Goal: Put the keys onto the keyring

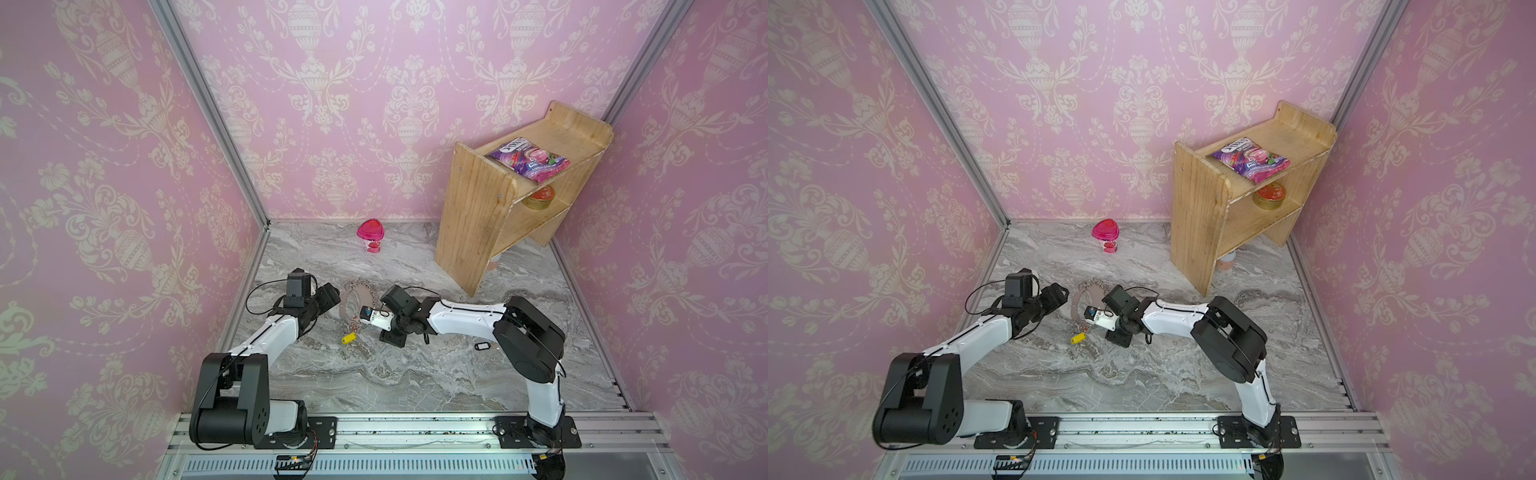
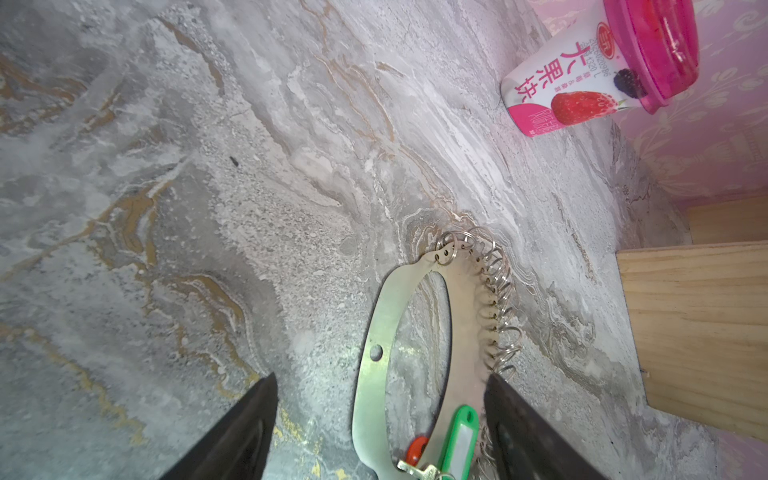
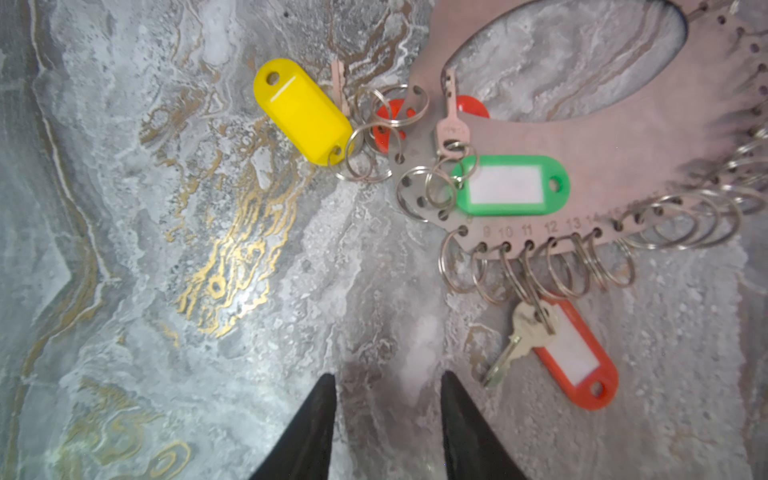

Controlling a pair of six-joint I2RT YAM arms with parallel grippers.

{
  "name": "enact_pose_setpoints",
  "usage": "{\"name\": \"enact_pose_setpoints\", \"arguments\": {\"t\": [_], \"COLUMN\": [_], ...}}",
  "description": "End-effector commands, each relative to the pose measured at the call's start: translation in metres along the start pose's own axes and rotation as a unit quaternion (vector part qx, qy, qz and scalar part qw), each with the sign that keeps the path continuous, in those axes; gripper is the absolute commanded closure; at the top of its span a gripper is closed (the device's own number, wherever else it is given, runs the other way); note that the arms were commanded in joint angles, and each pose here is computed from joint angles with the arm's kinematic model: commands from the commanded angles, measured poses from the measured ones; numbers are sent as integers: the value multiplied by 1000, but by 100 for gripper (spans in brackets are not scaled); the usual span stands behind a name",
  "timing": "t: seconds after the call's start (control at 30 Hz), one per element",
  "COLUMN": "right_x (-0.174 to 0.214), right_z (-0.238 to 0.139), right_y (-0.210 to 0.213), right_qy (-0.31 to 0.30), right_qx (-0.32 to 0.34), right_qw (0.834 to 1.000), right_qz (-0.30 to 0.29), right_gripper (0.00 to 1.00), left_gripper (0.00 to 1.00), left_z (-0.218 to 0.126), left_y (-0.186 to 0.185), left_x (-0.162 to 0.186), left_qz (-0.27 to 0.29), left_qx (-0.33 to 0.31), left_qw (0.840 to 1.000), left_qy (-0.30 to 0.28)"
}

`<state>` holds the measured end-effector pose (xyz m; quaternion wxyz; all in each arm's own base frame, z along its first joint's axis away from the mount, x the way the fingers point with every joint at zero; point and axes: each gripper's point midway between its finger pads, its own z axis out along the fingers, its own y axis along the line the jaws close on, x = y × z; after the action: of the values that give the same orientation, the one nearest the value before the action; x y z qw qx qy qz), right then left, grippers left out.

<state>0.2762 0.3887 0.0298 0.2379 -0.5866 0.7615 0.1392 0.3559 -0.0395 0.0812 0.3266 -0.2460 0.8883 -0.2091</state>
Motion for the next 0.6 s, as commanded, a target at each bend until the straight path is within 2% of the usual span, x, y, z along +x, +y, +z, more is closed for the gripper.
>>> {"name": "enact_pose_setpoints", "arguments": {"t": [0.0, 0.17, 0.57], "right_x": [-10, -12, -24], "right_z": [8, 13, 21], "right_y": [-2, -4, -10], "right_qy": [-11, -15, -30], "right_qx": [-4, -2, 5], "right_qw": [1000, 1000, 999], "right_qz": [-19, -26, -36], "right_gripper": [60, 64, 62], "left_gripper": [20, 20, 19], "left_z": [-4, -4, -4], "left_y": [3, 4, 5], "left_x": [-1, -1, -1], "left_qz": [9, 10, 11], "left_qx": [-1, -2, -3], "left_qw": [1000, 1000, 1000], "left_qy": [-7, -9, -11]}}
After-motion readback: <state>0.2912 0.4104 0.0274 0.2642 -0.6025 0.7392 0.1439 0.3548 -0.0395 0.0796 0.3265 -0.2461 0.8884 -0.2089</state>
